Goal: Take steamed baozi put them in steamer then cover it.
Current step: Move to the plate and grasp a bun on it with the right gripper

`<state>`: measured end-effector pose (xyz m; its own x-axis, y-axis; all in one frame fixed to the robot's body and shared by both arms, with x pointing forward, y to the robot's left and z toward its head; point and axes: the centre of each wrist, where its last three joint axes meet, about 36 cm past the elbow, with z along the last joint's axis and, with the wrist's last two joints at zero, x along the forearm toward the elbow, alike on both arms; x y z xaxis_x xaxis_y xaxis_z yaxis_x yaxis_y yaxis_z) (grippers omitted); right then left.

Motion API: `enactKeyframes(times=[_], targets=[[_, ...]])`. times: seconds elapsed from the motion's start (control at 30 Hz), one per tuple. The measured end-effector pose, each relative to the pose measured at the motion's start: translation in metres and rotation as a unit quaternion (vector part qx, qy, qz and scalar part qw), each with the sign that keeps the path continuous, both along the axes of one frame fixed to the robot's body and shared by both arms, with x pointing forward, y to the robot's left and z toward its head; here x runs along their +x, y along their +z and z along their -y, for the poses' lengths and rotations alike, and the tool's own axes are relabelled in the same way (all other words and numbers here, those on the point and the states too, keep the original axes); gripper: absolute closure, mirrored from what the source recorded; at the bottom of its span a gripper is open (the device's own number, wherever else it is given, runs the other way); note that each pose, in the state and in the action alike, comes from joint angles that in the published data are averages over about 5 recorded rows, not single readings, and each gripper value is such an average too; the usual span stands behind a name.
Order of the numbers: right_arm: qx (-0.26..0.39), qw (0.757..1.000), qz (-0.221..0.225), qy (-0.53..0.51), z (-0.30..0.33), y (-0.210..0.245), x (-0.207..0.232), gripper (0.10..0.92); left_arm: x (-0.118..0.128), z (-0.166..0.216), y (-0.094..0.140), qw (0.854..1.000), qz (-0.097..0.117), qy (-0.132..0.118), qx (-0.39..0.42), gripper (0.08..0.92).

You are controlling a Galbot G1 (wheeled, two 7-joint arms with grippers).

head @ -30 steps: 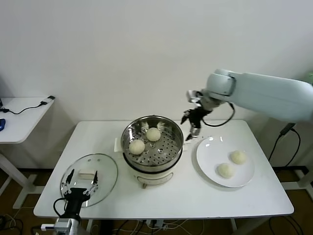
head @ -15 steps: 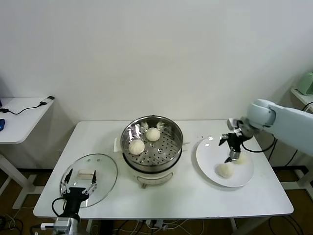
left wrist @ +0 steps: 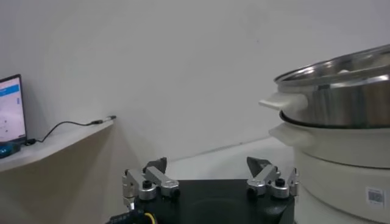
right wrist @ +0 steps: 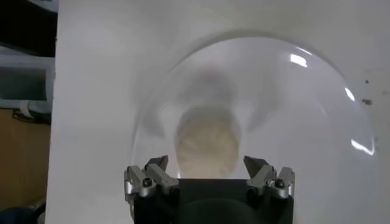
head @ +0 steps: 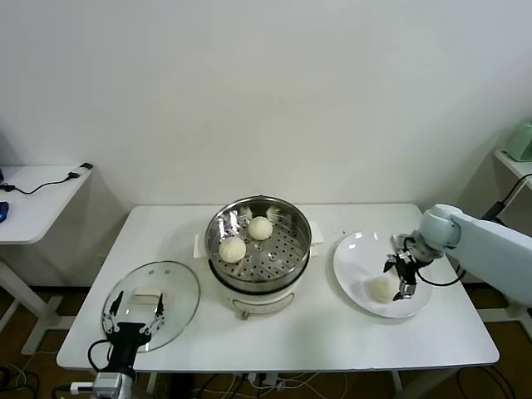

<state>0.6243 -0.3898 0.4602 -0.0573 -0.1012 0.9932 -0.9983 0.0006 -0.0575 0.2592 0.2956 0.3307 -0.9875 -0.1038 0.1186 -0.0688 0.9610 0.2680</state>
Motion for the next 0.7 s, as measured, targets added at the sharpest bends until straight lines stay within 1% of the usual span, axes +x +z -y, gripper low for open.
enactKeyframes(times=[0.37,0.57,0.7], targets=[[-0.001,1.000,-0.009,0.003,-0.005,-0.017,0.008,0.209,-0.003,0.000,-0.003,1.000,-0.004,0.000,0.001,0.177],[-0.001,1.000,-0.012,0.004,-0.004,-0.018,0.010,0.292,-0.003,0.000,-0.003,1.000,-0.003,0.000,0.001,0.177],[0.000,1.000,-0.012,0.005,-0.004,-0.016,0.011,0.326,-0.003,0.001,-0.003,1.000,-0.004,-0.001,0.002,0.177]])
